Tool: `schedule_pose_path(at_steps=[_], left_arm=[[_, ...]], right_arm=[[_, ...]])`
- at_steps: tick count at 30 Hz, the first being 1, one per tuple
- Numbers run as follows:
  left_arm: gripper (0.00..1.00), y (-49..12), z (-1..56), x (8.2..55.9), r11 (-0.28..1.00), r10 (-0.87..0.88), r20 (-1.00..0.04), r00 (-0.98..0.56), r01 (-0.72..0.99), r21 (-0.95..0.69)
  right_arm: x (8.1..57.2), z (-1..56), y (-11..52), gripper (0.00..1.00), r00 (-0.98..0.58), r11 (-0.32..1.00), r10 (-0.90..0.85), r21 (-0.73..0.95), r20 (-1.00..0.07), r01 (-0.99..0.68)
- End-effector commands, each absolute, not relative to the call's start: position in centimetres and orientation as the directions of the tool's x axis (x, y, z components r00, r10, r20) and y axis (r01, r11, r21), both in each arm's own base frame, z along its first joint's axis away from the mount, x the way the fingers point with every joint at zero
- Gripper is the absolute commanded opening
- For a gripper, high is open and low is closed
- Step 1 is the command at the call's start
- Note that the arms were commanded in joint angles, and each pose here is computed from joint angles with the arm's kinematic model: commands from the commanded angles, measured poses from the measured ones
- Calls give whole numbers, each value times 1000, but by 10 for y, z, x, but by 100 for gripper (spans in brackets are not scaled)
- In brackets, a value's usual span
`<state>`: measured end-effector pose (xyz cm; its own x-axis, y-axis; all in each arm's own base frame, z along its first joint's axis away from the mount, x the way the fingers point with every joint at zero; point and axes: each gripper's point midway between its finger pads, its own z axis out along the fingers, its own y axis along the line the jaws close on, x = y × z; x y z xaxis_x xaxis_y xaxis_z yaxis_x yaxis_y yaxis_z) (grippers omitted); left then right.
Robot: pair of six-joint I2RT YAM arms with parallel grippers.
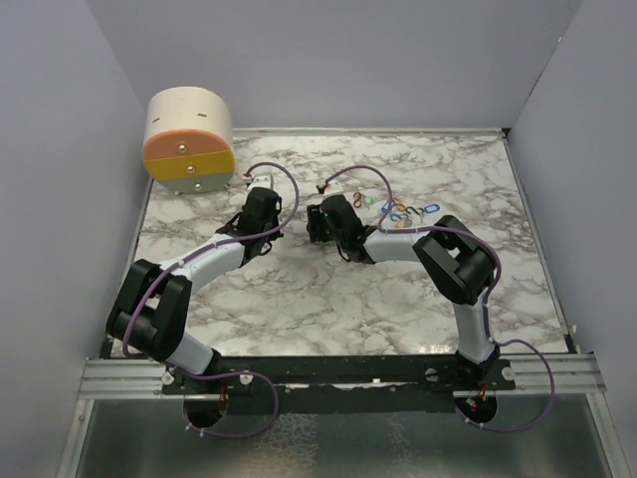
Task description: Put the keys on the keyring
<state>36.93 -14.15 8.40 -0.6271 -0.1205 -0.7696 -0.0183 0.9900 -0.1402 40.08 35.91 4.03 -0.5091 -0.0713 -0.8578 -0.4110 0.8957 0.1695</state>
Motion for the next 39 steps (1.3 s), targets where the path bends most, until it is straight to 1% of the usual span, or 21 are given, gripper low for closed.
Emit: schedule_pose_path(at_steps=[1,12,15,18,21,23,24,31,39], left_arm=[[0,-142,95,372,986,-133,-787,-602,2,-169],[0,-138,93,371,985,-139,-784,-605,0,-174],[0,-138,92,371,984,-140,-782,-607,0,-176],[0,-139,93,371,984,-140,-782,-607,2,-178],[0,-138,93,371,984,-142,-782,-607,1,-179],[0,-138,93,371,984,-142,-781,-608,0,-180],[0,-139,93,371,984,-141,-782,-607,3,-180],[0,-144,107,368,976,-159,-788,-595,27,-217],[0,-175,134,360,940,-156,-811,-564,167,-297]], right_arm=[[406,36,364,46,-507,906,-58,168,-860,-389],[409,35,367,32,-505,910,-46,173,-862,-378],[410,34,367,25,-504,912,-46,169,-863,-374],[412,34,366,21,-501,916,-49,161,-864,-368],[413,33,363,12,-498,921,-48,154,-866,-357],[413,33,361,3,-493,924,-50,147,-869,-352],[414,35,360,1,-486,926,-45,146,-873,-348],[404,70,344,1,-404,920,-19,143,-914,-366],[370,120,315,1,-268,881,-61,75,-961,-467]])
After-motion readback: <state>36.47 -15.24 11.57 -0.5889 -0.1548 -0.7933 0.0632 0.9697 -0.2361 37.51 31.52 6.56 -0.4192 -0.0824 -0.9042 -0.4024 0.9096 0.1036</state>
